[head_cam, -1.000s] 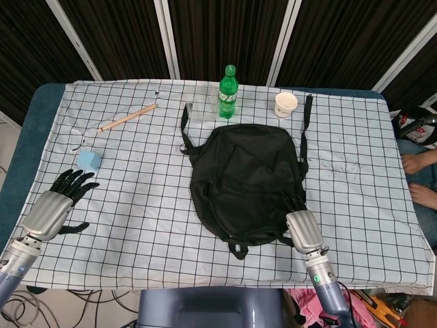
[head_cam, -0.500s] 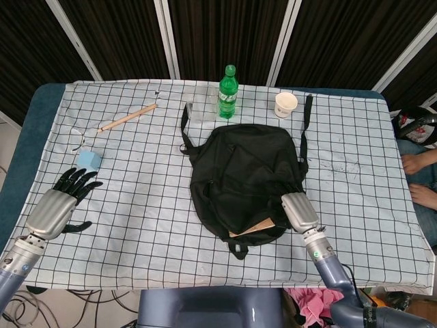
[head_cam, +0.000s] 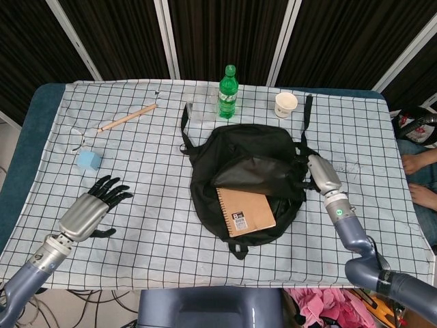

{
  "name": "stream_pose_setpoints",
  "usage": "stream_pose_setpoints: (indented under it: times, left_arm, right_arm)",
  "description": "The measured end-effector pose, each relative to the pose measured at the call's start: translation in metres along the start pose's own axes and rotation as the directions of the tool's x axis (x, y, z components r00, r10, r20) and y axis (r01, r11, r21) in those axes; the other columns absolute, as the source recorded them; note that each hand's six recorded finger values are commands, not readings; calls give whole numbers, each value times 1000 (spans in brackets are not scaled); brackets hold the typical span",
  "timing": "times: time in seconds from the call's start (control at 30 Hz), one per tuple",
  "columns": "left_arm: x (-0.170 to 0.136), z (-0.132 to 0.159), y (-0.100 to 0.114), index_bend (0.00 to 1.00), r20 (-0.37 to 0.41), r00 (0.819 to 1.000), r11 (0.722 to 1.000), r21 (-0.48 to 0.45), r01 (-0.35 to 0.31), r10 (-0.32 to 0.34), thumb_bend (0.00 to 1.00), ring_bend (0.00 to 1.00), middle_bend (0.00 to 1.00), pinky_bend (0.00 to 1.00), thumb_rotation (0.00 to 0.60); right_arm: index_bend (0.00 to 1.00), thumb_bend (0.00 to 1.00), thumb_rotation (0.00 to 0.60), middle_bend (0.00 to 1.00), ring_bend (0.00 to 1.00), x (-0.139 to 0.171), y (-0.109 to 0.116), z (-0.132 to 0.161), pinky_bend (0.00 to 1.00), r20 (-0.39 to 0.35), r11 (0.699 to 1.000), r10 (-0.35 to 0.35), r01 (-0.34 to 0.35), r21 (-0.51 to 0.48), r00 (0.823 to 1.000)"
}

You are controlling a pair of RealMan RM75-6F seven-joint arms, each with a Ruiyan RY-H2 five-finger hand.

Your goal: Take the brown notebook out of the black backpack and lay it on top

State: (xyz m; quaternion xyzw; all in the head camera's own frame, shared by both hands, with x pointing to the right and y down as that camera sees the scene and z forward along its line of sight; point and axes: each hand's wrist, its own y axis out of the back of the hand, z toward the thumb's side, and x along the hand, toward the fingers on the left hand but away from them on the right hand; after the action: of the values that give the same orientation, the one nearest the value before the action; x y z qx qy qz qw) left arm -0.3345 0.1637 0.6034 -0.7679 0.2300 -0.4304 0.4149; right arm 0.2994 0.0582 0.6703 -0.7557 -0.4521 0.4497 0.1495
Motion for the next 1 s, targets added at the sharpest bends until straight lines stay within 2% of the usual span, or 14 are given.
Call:
stream_pose_setpoints:
  times: [0.13,0.3,0.53,0.8,1.0]
  left_arm:
    - [21,20,-8,233,56,998,1000,-27,-10,12,11,20,190,49,600]
    - [54,47,-16,232,140,990,999,-49,-14,21,10,20,191,50,600]
    - [103,85,-26,215,247,969,1000,-13,28,-24,0,20,190,68,600]
    - [143,131,-37,215,325,944,997,-38,69,-53,0,21,198,80,600]
    - [166,157,-48,228,365,928,997,-8,79,-71,0,20,218,85,600]
  right_arm:
    - [724,442,600,82,112,-8,6,-12,121,56,1000,23,-22,-12,998]
    - [724,442,600,82,112,-10,4,-14,121,73,999,13,-10,-32,997]
    - [724,447,600,82,112,-13,-4,-13,121,95,1000,1,2,-23,995]
    - [724,447,600,82,112,-13,-8,-26,121,162,1000,-25,24,11,986]
    - [725,448,600,82,112,-10,-11,-27,121,173,1000,-24,23,6,985]
